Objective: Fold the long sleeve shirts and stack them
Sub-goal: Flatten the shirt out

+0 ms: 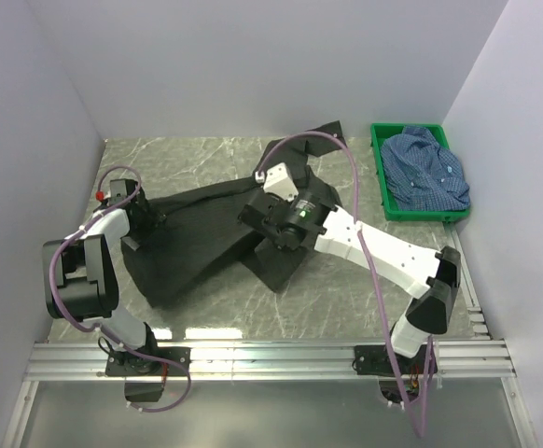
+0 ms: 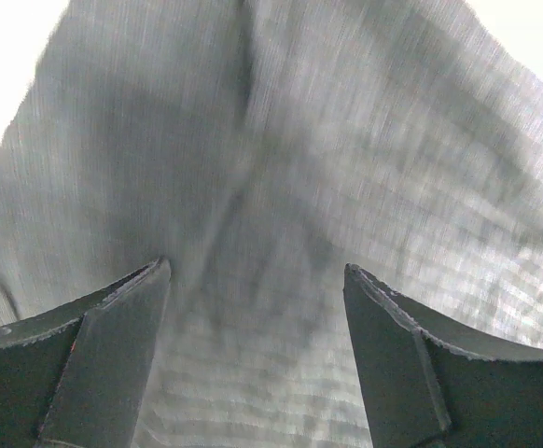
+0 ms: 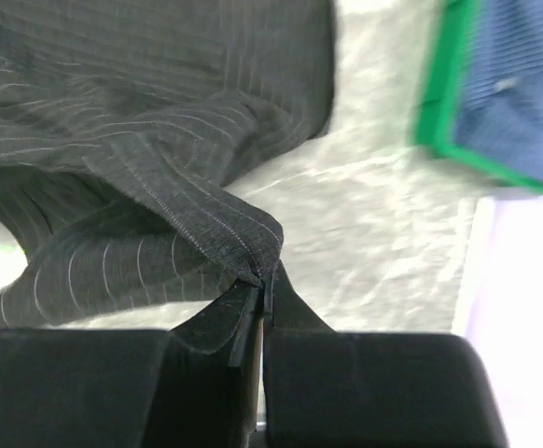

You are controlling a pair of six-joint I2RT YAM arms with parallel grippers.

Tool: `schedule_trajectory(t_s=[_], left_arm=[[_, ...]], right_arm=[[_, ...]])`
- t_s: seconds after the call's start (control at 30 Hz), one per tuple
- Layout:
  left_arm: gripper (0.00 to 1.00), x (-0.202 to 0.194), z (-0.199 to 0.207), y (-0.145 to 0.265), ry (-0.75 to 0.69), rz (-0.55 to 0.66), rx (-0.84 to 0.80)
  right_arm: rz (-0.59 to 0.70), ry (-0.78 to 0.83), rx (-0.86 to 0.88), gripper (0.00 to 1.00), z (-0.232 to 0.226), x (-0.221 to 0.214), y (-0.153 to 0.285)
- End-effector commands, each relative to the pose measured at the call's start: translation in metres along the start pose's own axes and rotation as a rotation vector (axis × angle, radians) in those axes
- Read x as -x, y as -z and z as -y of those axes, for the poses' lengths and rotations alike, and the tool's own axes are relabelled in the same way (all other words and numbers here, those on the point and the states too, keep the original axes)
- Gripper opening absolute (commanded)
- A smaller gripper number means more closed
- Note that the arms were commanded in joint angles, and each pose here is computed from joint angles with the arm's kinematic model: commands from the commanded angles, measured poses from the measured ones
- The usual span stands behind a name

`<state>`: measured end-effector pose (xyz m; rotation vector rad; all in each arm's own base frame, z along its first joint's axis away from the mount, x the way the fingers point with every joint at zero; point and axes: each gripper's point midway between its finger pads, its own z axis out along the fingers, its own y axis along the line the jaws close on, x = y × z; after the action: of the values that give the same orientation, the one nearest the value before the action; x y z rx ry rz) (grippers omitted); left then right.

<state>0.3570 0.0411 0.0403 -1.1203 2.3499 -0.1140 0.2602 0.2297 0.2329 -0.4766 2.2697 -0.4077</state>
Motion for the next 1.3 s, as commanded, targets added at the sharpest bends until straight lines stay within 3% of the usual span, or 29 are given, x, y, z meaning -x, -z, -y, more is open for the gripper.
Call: schedule_trajectory(t_s=[0.0, 0.07, 0.13, 0.23, 0.33, 0.37, 0.43, 0.57, 0.7, 0.87, 0.97, 1.27], left_arm=[[0.81, 0.010, 0.007, 0.003, -0.007, 0.026, -0.021], [0.81, 0.009, 0.007, 0.002, -0.004, 0.021, -0.017], [0.81, 0.008, 0.007, 0.000, -0.005, 0.013, -0.015], [0.81, 0.005, 0.006, -0.002, -0.008, 0.003, -0.012], [0.81, 0.005, 0.005, -0.001, -0.007, 0.004, -0.013], [0.81, 0.005, 0.005, -0.001, -0.007, 0.005, -0.014], [0.81, 0.005, 0.007, 0.000, -0.008, 0.006, -0.018], [0.81, 0.002, 0.009, 0.002, -0.024, 0.005, -0.020], [0.81, -0.017, 0.024, 0.010, -0.072, -0.010, -0.052], [0.81, -0.054, 0.043, 0.009, -0.084, -0.058, -0.089], [0.80, -0.074, 0.036, -0.006, -0.047, -0.125, -0.068], [0.79, -0.053, 0.038, -0.031, -0.014, -0.106, 0.010]], right_arm=[[0.080, 0.137, -0.153, 0.00, 0.029, 0.001, 0.030], [0.069, 0.243, -0.003, 0.00, -0.007, -0.006, 0.037], [0.019, 0.320, 0.310, 0.00, -0.077, -0.029, 0.053], [-0.092, 0.377, 0.708, 0.14, -0.146, -0.068, 0.086], [-0.134, 0.384, 0.870, 0.38, -0.164, -0.084, 0.100], [-0.128, 0.370, 0.870, 0.49, -0.163, -0.082, 0.098], [-0.138, 0.278, 0.876, 0.52, -0.151, -0.073, 0.088], [-0.175, 0.015, 0.772, 0.54, -0.110, -0.062, 0.037], [-0.131, -0.346, 0.691, 0.54, -0.062, -0.040, -0.010], [-0.166, -0.643, 0.564, 0.52, -0.027, -0.056, -0.086], [-0.177, -0.708, 0.512, 0.51, -0.022, -0.060, -0.116], [-0.241, -0.761, 0.461, 0.51, -0.035, -0.063, -0.182]])
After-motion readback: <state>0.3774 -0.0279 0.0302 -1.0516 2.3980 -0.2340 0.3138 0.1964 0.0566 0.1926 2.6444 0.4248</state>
